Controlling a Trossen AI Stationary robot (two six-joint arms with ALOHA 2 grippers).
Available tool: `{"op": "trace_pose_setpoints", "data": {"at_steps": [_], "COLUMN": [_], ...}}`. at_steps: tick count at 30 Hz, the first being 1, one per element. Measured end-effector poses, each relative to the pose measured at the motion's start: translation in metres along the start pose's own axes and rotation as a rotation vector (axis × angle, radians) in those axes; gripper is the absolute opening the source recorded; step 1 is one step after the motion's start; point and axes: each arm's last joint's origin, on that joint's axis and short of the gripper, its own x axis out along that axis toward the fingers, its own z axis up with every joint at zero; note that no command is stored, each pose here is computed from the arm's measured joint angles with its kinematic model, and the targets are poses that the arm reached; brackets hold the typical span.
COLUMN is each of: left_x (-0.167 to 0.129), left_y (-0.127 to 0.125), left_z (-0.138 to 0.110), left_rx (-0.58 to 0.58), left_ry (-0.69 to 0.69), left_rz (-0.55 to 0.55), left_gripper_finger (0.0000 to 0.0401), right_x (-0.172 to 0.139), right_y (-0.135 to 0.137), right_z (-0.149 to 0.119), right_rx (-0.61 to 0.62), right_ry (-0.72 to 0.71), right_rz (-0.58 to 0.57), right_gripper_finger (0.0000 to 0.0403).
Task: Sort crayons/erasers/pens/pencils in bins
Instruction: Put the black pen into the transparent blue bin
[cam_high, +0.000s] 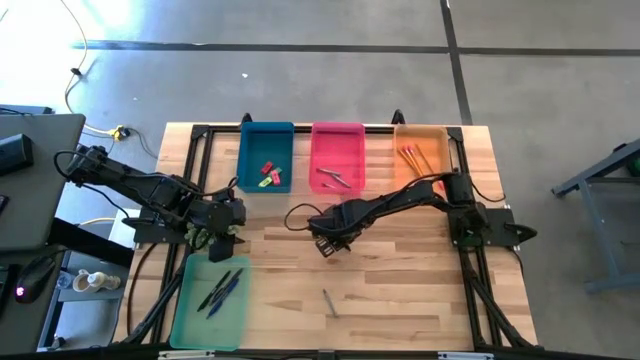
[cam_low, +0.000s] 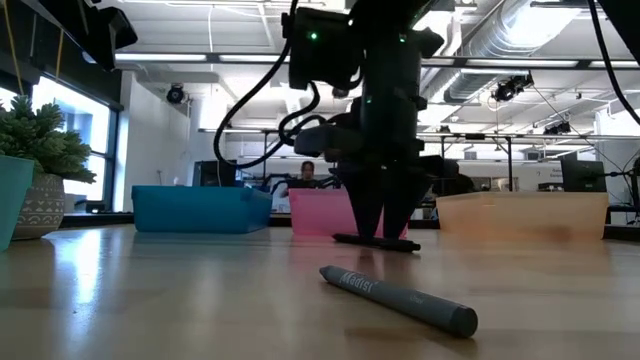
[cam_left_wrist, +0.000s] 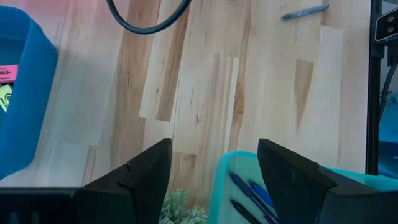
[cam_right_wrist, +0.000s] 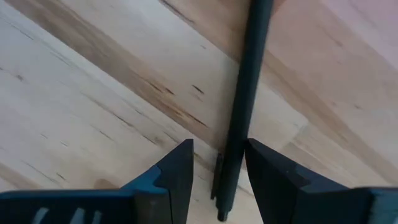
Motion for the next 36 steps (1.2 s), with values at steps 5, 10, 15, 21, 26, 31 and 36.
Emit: {"op": "trace_pose_setpoints", "data": {"at_steps": [5,10,15,21,26,31,36], "left_x": [0.000,0.000,0.000,0.000,0.000,0.000,0.000], "left_y": [0.000,0.000,0.000,0.000,0.000,0.000,-0.001], "left_z": [0.000,0.000,0.000,0.001,0.001,0.000,0.000], "left_rx": [0.000,0.000,0.000,0.000,-0.001,-0.001,0.003], "left_ry": [-0.001,-0.002,-0.006,-0.014,-0.013,-0.004,0.009], "left_rz": [0.000,0.000,0.005,0.020,0.018,0.003,-0.018], "left_gripper_finger": [0.0225,0.0225,0.0225,0.0225,0.0225,0.0225,0.0225], "right_x": [0.004,0.004,0.004,0.003,0.003,0.003,0.003], "right_y": [-0.003,-0.005,-0.013,-0.017,-0.017,-0.014,-0.010], "right_z": [-0.001,-0.001,-0.006,-0.008,-0.008,-0.011,-0.018], "right_rx": [0.050,0.093,0.114,0.105,0.075,0.040,0.001], "right_ry": [-0.012,-0.014,0.021,0.033,0.034,0.032,0.023], "right_rz": [-0.012,-0.036,-0.123,-0.168,-0.167,-0.160,-0.160], "right_gripper_finger": [0.0133,0.0103,0.0055,0.0015,0.0010,0.0009,0.0008]}}
